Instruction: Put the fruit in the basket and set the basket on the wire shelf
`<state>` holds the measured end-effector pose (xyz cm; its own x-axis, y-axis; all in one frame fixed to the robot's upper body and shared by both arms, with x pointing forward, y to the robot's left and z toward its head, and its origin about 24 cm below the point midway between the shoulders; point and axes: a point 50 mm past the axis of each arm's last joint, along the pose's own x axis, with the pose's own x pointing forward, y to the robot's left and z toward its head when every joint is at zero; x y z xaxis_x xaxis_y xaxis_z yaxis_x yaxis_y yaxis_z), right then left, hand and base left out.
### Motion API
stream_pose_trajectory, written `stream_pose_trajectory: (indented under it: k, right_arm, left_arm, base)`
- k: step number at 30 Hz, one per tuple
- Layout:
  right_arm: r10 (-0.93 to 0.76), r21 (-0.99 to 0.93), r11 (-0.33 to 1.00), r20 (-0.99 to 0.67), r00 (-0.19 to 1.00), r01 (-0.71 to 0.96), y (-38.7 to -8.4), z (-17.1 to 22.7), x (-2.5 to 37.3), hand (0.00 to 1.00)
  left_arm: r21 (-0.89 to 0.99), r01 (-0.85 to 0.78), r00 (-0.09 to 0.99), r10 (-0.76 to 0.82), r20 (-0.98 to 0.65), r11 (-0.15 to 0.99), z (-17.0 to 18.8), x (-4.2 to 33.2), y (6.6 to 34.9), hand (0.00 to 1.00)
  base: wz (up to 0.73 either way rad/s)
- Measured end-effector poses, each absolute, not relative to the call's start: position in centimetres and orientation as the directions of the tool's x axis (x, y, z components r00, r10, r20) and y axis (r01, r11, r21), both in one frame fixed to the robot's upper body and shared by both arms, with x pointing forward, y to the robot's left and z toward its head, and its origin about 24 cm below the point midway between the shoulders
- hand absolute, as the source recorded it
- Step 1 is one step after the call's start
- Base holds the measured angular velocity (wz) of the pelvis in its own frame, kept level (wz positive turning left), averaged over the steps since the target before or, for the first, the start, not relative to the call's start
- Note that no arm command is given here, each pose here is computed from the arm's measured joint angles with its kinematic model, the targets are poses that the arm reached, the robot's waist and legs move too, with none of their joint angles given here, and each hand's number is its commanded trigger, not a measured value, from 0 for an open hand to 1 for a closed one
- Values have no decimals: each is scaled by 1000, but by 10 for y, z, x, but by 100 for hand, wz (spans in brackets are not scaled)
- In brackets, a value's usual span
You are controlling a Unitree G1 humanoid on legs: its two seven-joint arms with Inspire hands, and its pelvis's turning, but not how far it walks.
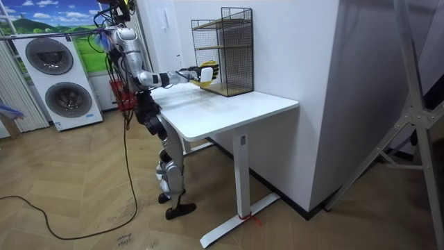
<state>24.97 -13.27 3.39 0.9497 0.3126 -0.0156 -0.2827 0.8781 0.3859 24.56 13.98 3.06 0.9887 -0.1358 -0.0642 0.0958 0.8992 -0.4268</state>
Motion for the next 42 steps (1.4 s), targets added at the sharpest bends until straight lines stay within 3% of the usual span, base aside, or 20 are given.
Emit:
stream_pose_trajectory:
  k: [20,26,42]
  right_arm:
    - [250,414,884,-20,968,-220,-135,40,257,0]
    - [231,445,874,-31,973,-193,-136,46,273,0]
    - [145,479,875,-133,980,-65,-129,55,315,0]
  left_arm:
    - [-381,134,987,-158,-32,915,45,258,137,0]
    - [-372,106,985,-149,-88,922,40,265,135,0]
    - [-483,-21,972,-95,-215,875,49,320,123,0]
  base:
    - [-2]
    - [-2]
    - [0]
